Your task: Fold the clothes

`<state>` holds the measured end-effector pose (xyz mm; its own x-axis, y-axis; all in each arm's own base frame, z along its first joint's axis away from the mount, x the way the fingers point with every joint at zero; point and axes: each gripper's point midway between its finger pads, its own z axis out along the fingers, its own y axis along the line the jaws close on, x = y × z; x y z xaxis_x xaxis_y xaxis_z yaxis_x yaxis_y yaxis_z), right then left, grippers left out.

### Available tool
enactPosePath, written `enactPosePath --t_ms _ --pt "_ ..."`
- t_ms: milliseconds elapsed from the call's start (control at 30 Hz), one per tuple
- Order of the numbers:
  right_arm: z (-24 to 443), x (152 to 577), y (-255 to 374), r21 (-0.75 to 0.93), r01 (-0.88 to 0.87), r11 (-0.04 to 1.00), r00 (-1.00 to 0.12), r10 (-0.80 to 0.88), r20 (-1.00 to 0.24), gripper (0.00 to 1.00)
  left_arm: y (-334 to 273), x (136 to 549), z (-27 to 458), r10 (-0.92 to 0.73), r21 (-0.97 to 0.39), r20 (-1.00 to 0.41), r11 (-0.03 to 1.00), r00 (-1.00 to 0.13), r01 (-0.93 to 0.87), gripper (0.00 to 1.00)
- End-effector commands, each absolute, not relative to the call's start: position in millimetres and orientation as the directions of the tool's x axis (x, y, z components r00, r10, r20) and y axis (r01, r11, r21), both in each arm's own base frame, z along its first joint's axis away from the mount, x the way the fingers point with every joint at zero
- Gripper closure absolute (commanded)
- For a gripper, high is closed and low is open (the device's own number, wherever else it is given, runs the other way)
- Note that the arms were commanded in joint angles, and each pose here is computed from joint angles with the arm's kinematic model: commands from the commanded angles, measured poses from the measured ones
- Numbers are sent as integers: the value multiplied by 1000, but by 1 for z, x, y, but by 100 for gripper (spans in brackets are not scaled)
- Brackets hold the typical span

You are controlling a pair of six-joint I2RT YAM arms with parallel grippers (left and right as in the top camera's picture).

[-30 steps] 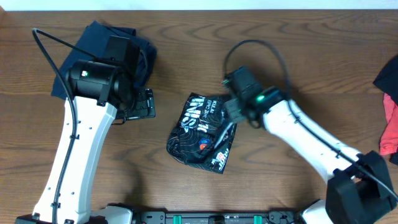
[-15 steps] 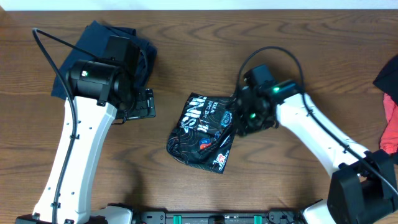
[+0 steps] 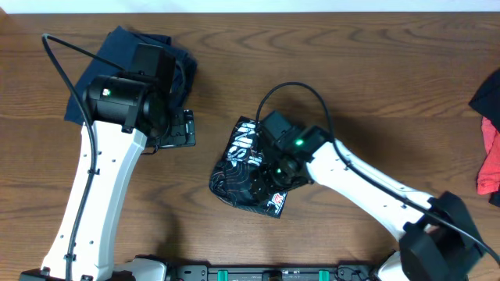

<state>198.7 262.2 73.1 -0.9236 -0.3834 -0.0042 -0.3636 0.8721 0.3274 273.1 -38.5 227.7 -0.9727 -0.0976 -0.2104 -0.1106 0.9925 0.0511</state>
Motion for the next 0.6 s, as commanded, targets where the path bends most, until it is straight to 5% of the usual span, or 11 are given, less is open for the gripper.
enactPosePath --t_ms 0,133,167,233,300,567 --pt "46 190 262 277 -278 920 -945 -314 96 22 -37 274 234 -92 51 -233 993 -968 -107 12" --pt "29 177 278 349 -251 903 -927 -327 182 30 -37 274 234 -92 51 -232 993 -968 -107 13" --pt "26 175 281 363 -245 899 -924 -330 194 41 -37 274 234 -92 51 -232 993 -968 -107 13" --pt "25 173 282 367 -241 898 -921 -331 206 82 -37 274 234 -92 52 -231 993 -969 -107 13" --pt "28 176 280 368 -264 891 -918 -349 187 99 -37 274 234 -91 52 -231 993 -969 -106 13" --pt "52 214 200 61 -248 967 -965 -252 70 99 -37 274 234 -81 55 -230 994 -970 -96 13"
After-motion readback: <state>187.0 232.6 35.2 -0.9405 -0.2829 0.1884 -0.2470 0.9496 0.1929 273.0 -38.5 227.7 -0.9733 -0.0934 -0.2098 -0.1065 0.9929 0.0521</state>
